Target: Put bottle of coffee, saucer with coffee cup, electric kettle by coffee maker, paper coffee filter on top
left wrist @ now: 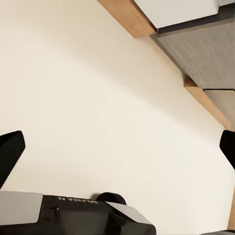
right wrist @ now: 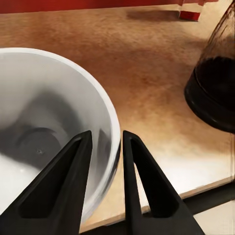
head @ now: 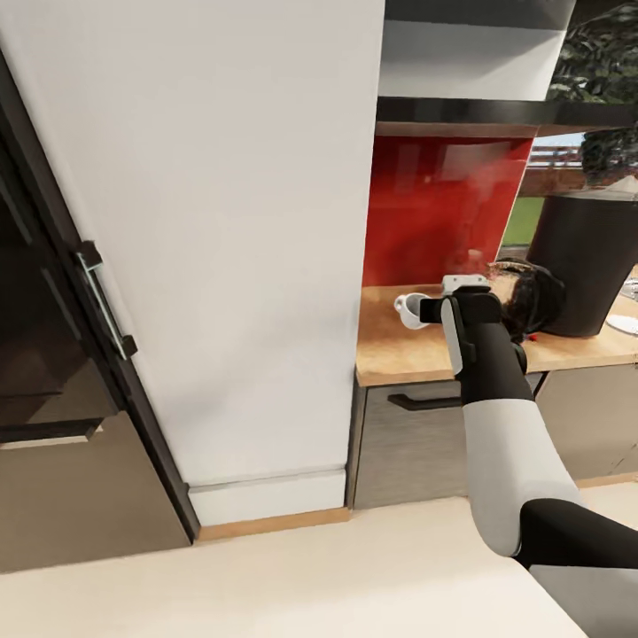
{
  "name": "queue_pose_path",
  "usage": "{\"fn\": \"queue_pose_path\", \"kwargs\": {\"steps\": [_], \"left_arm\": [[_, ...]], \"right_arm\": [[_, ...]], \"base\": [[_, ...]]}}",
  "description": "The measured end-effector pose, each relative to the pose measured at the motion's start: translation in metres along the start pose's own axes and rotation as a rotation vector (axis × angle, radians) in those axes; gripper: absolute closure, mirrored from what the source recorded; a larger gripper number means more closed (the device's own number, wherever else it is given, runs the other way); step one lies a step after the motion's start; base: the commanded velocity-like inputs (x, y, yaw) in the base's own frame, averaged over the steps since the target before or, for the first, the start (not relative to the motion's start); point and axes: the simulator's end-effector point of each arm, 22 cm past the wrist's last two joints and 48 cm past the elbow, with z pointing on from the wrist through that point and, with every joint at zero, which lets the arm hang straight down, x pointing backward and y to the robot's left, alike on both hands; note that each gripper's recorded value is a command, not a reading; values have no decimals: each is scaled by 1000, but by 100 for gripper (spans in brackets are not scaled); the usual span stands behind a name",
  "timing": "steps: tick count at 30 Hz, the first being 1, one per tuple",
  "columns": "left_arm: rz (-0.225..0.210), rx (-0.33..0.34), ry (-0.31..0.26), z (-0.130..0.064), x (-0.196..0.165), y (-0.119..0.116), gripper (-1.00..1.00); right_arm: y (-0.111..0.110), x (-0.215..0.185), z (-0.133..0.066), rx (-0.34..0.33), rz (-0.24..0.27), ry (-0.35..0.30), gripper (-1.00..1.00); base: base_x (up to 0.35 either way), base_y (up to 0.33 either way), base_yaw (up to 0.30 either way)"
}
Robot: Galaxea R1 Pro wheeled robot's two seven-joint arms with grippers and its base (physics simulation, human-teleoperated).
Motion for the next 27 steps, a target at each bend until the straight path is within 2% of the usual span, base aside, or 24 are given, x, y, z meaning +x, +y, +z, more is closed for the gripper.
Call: {"fn": "queue_pose_path", "kwargs": {"steps": [14, 25, 27], "left_arm": [[5, 4, -6, 0, -2, -2, -100], [5, 4, -7, 0, -2, -2, -100], [5, 4, -7, 0, -2, -2, -100]], "right_arm": [[-1, -2, -3, 0, 2, -5, 100], [-1, -2, -3, 1, 1, -6, 100], [-5, -15, -12, 6, 12, -42, 100]], "base": [[3, 6, -244], [0, 0, -37], [0, 0, -86]]}}
